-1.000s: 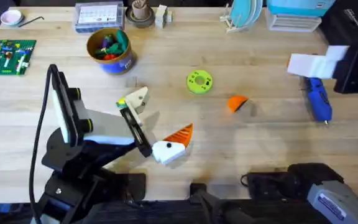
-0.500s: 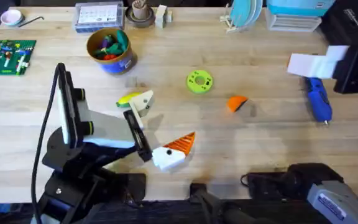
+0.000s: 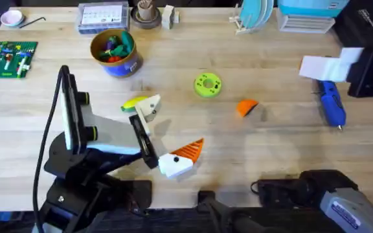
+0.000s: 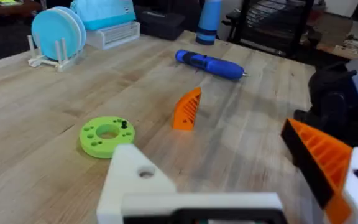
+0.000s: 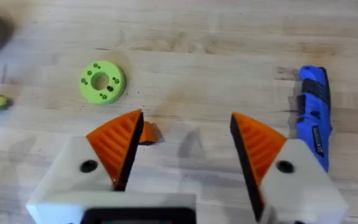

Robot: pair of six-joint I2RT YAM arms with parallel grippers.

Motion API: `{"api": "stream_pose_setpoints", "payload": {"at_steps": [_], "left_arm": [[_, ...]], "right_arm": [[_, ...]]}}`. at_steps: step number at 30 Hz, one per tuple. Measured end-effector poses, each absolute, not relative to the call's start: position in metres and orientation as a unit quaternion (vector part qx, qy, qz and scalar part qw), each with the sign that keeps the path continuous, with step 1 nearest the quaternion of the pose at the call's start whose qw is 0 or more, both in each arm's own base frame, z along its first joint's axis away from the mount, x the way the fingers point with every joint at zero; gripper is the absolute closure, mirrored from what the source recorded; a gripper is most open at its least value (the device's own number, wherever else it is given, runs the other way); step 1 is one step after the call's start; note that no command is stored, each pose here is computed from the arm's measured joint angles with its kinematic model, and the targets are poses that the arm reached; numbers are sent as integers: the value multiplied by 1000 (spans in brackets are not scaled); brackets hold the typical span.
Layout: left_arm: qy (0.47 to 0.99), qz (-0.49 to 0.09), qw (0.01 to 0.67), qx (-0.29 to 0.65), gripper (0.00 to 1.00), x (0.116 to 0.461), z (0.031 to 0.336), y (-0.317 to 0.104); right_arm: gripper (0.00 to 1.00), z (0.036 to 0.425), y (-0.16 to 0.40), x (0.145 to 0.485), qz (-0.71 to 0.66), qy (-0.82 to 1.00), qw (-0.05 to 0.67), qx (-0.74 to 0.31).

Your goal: Pick up the gripper from the table and insert it into the empty holder that is missing its gripper. Then pick up a screw, insert it into the mounting hole, and use the screwdriver to tighten it. Finally, clean up the table by picking up the vegetable and placing it into the bucket.

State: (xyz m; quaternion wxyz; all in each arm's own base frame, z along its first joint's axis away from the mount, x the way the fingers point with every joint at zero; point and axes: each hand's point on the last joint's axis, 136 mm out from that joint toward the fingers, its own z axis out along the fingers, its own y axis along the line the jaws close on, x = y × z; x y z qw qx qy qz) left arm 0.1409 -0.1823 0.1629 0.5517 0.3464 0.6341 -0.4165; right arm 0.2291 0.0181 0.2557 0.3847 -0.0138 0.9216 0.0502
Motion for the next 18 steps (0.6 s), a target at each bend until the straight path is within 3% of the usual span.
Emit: {"api": "stream_pose_setpoints", "payload": {"at_steps": [10, 18], "left_arm": [[634, -416, 552, 346, 7, 141, 163, -182], [634, -417, 552, 346, 7, 141, 163, -182]], "right_arm": [[106, 245, 29, 215, 81, 933, 350, -24], [105, 204, 53, 202, 106, 965, 227, -80]]}}
